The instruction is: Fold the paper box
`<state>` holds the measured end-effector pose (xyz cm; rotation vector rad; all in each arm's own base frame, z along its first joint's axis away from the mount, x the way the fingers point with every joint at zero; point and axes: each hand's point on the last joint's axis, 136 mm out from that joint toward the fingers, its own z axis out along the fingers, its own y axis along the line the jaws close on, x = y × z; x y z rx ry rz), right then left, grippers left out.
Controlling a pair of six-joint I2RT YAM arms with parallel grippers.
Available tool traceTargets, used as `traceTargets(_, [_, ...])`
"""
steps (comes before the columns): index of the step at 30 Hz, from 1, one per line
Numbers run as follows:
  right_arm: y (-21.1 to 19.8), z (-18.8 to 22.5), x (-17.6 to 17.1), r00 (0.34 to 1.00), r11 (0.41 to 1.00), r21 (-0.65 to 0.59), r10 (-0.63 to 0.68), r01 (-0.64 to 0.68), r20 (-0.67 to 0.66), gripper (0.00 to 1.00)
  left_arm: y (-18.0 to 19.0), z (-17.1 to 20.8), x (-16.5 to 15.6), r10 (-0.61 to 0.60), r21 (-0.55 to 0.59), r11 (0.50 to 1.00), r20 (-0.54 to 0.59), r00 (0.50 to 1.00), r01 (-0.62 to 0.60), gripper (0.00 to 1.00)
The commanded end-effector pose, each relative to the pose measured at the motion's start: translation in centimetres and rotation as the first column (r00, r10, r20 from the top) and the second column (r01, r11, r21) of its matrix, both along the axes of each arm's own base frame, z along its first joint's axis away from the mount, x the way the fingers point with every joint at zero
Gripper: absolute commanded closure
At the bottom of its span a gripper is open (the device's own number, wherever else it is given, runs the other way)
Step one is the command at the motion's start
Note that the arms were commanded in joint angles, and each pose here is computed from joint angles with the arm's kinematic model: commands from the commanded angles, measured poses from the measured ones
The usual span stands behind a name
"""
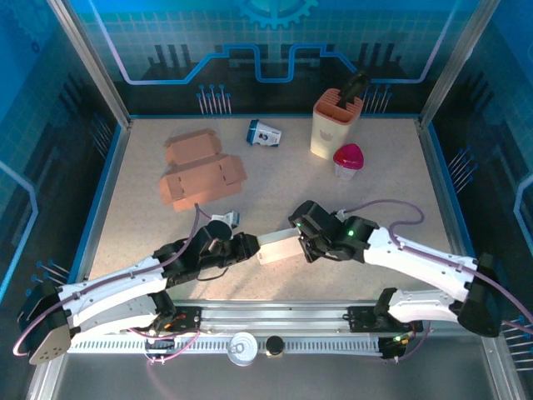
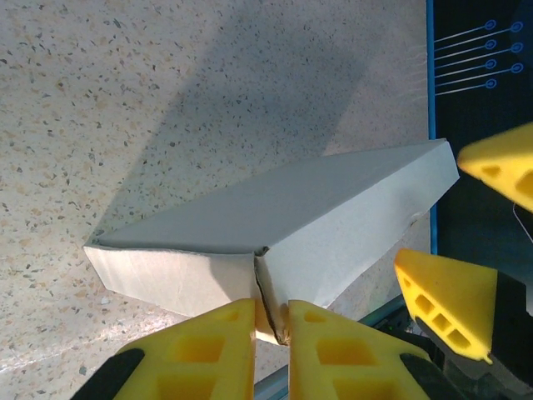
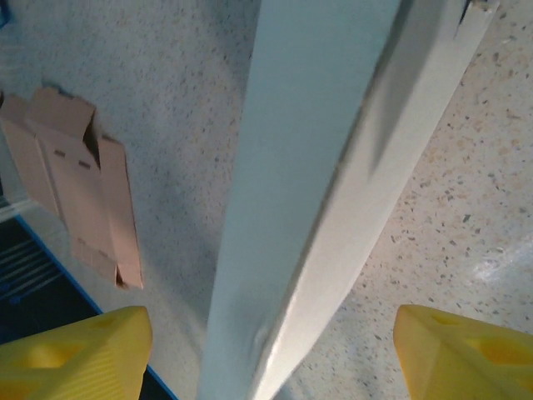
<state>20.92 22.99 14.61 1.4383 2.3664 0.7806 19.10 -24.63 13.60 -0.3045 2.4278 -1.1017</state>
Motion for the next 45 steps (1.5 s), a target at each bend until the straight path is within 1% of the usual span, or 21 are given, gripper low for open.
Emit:
traceTargets(1, [-0.7, -0.7, 0.5, 0.996, 0.998, -0.035, -0.06, 0.058, -0.067, 0.23, 0.8, -2.0, -0.7, -0.017, 0.102, 0.995, -0.036, 0.999, 0.021, 0.84])
traceTargets(5, [0.1, -1.8, 0.9, 0.992, 0.997, -0.044, -0.064, 0.06, -0.105, 0.25, 0.4, -1.8, -0.5, -0.029, 0.104, 0.994, -0.024, 0.999, 0.031, 0.85])
traceTargets(8, [0.6, -2.7, 1.3, 0.991, 0.998, -0.038, -0.057, 0.052, -0.118, 0.26, -0.5, -1.4, -0.4, -0.06, 0.109, 0.992, 0.001, 0.998, 0.06, 0.85])
traceTargets(11, [0.3, -3.5, 1.8, 0.995, 0.999, -0.021, -0.048, 0.046, -0.089, 0.3, -1.9, -0.9, -0.1, -0.1, 0.119, 0.988, 0.03, 0.994, 0.096, 0.84])
traceTargets(14, [-0.7, -3.9, 2.4, 1.0, 1.0, -0.005, -0.031, 0.031, 0.002, 0.33, -3.4, -0.3, 0.2, -0.139, 0.121, 0.984, 0.061, 0.988, 0.131, 0.82])
traceTargets(17, [-2.0, -4.0, 2.6, 0.996, 1.0, 0.009, -0.025, 0.024, 0.091, 0.38, -5.0, 0.1, 0.6, -0.176, 0.126, 0.978, 0.084, 0.981, 0.164, 0.77])
traceTargets(19, [-3.4, -4.4, 2.3, 0.992, 0.999, 0.0, -0.043, 0.043, 0.121, 0.42, -5.9, 0.3, 0.9, -0.197, 0.13, 0.974, 0.091, 0.976, 0.185, 0.72])
traceTargets(23, [-5.9, -4.5, 2.6, 0.976, 0.996, -0.007, -0.085, 0.088, 0.203, 0.5, -6.9, 1.8, 1.0, -0.217, 0.114, 0.973, 0.135, 0.967, 0.202, 0.65])
traceTargets(24, [-6.7, -4.6, 2.6, 0.968, 0.994, -0.005, -0.105, 0.109, 0.229, 0.51, -7.0, 2.3, 1.0, -0.217, 0.105, 0.973, 0.146, 0.965, 0.203, 0.63])
traceTargets(28, [-10.0, -4.6, 3.1, 0.918, 0.98, -0.011, -0.181, 0.197, 0.353, 0.54, -6.7, 3.4, 0.7, -0.218, 0.088, 0.975, 0.165, 0.962, 0.206, 0.61])
traceTargets(32, [-13.5, -5.0, 4.3, 0.855, 0.96, 0.008, -0.252, 0.279, 0.454, 0.55, -6.0, 3.4, 0.6, -0.21, 0.099, 0.976, 0.166, 0.963, 0.196, 0.6])
traceTargets(33, [-14.2, -5.6, 4.4, 0.852, 0.956, 0.018, -0.27, 0.293, 0.449, 0.54, -5.8, 3.3, 0.5, -0.209, 0.102, 0.976, 0.166, 0.964, 0.194, 0.6])
traceTargets(35, [-14.8, -5.7, 4.7, 0.861, 0.96, 0.012, -0.257, 0.28, 0.439, 0.49, -5.5, 3.1, 0.4, -0.204, 0.105, 0.976, 0.165, 0.965, 0.188, 0.6])
traceTargets(37, [-15.4, -6.1, 3.7, 0.909, 0.963, -0.061, -0.227, 0.264, 0.348, 0.35, -5.2, 2.8, 0.4, -0.198, 0.115, 0.977, 0.161, 0.967, 0.181, 0.59])
traceTargets(39, [-16.3, -7.3, 2.1, 0.949, 0.956, -0.156, -0.209, 0.249, 0.234, 0.23, -5.0, 2.6, 0.5, -0.194, 0.123, 0.977, 0.16, 0.968, 0.175, 0.59])
traceTargets(40, [-16.5, -8.0, 1.4, 0.963, 0.955, -0.182, -0.199, 0.233, 0.184, 0.2, -4.9, 2.6, 0.5, -0.193, 0.122, 0.977, 0.159, 0.968, 0.175, 0.59])
traceTargets(42, [-17.0, -8.5, 0.5, 0.978, 0.955, -0.226, -0.17, 0.194, 0.119, 0.2, -4.9, 2.7, 0.6, -0.192, 0.122, 0.977, 0.16, 0.968, 0.174, 0.59])
traceTargets(43, [-17.3, -8.2, 0.1, 0.982, 0.951, -0.253, -0.151, 0.175, 0.109, 0.21, -4.9, 2.8, 0.6, -0.191, 0.123, 0.977, 0.161, 0.968, 0.172, 0.59])
traceTargets(45, [-16.7, -6.2, 1.3, 0.982, 0.951, -0.295, -0.035, 0.089, 0.183, 0.27, -4.6, 2.8, 0.7, -0.185, 0.137, 0.977, 0.153, 0.971, 0.165, 0.59])
